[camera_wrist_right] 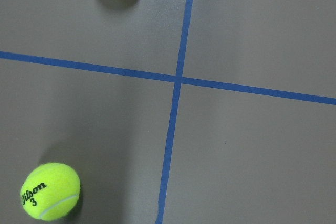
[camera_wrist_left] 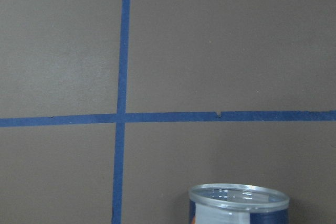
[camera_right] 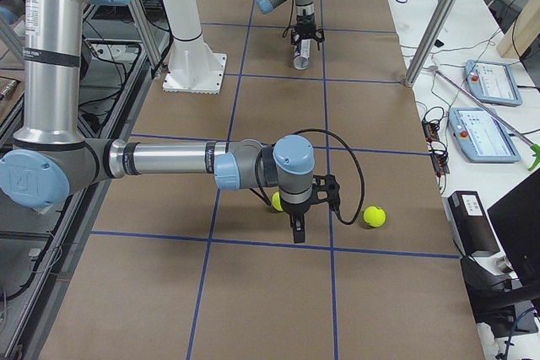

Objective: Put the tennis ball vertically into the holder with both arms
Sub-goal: 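Lower the left gripper over the can and close on its body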

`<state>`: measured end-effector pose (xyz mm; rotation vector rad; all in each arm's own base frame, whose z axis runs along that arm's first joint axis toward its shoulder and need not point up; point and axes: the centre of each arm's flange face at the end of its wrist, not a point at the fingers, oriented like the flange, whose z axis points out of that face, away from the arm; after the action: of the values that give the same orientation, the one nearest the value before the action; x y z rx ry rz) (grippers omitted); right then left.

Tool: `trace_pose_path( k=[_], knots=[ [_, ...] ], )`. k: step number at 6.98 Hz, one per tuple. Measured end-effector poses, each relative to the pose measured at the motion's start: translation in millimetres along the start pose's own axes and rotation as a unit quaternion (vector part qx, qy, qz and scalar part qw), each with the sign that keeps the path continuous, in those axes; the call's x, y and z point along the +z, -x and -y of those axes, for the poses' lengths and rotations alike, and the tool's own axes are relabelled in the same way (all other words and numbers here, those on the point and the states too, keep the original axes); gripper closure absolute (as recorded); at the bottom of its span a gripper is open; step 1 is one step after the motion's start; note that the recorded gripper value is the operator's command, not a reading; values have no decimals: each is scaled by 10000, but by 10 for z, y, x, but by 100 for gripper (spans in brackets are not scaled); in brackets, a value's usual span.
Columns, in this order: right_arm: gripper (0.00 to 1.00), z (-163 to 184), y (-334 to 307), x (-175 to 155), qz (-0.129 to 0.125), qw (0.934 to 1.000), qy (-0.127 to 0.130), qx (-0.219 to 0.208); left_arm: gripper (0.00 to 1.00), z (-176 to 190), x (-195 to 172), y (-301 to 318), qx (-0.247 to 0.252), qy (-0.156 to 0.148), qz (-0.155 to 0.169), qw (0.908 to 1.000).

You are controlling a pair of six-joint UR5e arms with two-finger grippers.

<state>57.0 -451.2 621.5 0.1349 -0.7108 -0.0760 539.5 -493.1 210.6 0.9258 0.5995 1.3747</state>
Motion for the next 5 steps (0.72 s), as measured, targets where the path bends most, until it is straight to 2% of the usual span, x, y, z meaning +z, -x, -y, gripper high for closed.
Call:
trace_pose_path(
  k=[5],
  knots=[
    [0, -3, -9, 10, 0, 10000, 13, 12, 1, 118, 247, -326, 59, 283, -130, 9995]
  ],
)
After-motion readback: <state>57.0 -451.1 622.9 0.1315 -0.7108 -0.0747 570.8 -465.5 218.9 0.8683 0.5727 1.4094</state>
